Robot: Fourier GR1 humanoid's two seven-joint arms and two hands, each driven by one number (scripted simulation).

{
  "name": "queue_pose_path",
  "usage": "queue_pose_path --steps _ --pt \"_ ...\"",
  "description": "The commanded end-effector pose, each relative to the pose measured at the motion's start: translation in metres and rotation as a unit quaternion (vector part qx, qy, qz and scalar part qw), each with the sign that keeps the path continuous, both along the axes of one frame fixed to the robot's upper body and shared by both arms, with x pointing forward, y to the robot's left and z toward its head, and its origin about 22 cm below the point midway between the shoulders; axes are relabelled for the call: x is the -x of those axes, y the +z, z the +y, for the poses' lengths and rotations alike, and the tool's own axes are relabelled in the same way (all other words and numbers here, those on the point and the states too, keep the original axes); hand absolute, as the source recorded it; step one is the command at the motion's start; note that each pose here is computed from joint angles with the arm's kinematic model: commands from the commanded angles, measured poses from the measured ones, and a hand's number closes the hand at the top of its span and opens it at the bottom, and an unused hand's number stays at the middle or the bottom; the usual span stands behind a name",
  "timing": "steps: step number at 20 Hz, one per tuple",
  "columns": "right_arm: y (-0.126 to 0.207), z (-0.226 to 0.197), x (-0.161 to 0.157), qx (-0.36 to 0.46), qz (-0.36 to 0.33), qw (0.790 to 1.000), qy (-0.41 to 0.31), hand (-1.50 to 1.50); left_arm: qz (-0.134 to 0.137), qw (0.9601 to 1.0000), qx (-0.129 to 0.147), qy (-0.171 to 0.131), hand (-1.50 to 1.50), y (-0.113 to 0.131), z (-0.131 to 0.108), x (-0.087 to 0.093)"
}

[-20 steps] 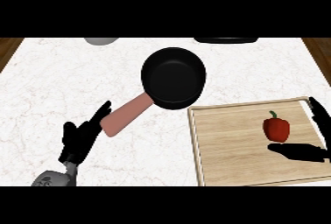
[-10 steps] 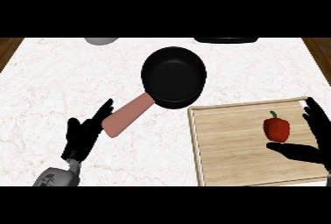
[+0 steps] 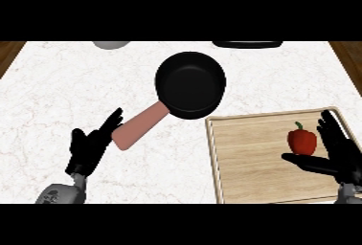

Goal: Pick the bell pepper from the tray and place it in the pot

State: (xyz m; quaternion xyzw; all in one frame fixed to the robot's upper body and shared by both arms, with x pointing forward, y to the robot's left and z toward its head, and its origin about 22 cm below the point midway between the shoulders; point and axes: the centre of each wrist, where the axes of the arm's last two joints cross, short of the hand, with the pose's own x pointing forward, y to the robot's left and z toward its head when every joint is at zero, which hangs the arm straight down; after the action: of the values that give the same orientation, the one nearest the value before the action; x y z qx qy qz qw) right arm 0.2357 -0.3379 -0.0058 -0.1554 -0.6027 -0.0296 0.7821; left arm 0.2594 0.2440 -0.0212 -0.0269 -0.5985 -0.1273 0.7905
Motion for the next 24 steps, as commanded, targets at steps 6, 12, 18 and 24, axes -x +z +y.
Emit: queue_pose_path --steps 6,12,18,24 --pt "-0.042 0.003 -0.007 0.049 -0.001 0.998 0.045 1.5 -0.001 1.0 -0.002 -0.008 0.0 0.006 -0.001 0.011" --pt "-0.055 0.008 -0.007 -0.004 -0.037 0.999 0.028 1.5 0.011 0.9998 0.008 -0.013 0.0 -0.001 -0.019 -0.006" --pt "-0.07 0.028 0.012 0.002 -0.095 0.995 0.038 1.5 0.0 0.9999 -0.006 -0.011 0.0 0.0 -0.013 0.001" --pt "-0.047 0.034 0.03 0.012 -0.15 0.987 0.06 1.5 0.005 1.0 -0.003 0.001 0.0 -0.01 -0.003 0.002"
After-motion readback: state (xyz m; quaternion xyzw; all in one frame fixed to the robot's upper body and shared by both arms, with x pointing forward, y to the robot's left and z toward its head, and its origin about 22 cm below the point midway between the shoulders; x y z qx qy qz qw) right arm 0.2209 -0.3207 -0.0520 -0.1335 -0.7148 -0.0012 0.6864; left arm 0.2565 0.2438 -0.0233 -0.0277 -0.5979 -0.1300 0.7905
